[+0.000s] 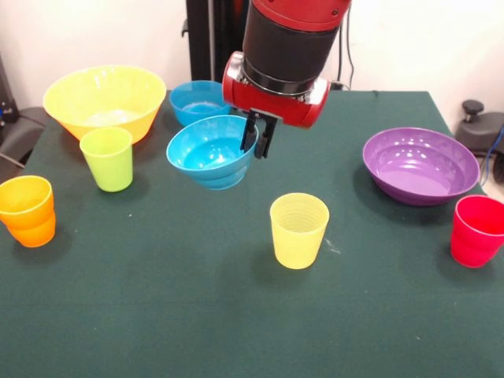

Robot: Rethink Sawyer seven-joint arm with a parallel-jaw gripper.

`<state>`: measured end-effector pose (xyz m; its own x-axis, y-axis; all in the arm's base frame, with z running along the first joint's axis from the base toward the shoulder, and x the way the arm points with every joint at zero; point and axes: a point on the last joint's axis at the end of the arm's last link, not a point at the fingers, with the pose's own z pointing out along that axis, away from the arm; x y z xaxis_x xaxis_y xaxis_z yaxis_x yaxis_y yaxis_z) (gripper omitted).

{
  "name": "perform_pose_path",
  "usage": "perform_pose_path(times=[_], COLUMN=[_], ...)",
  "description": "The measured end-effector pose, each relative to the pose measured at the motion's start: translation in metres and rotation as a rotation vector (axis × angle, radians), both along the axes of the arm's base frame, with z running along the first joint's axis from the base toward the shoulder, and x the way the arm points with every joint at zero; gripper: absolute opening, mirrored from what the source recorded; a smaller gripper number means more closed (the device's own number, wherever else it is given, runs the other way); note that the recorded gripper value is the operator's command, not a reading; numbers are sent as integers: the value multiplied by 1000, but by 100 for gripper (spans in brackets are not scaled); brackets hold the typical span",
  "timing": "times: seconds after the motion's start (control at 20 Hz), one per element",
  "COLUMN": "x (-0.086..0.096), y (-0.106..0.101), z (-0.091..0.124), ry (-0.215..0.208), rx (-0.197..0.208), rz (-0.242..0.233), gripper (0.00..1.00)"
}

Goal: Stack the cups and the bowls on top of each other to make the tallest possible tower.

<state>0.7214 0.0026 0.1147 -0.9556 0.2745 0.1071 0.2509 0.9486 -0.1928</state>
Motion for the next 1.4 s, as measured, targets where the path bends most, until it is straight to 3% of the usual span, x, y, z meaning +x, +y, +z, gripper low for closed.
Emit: perform_pose_path(times=[0.3, 0.65, 1.15, 1.4], x=[8, 28, 58, 68], y=[0, 6, 31, 47], z=[6, 25, 59, 65], ry=[-18, -67, -160, -190], rx=[7, 40, 50, 44], rz=[-10, -38, -104, -127], gripper=[0, 0, 0, 0])
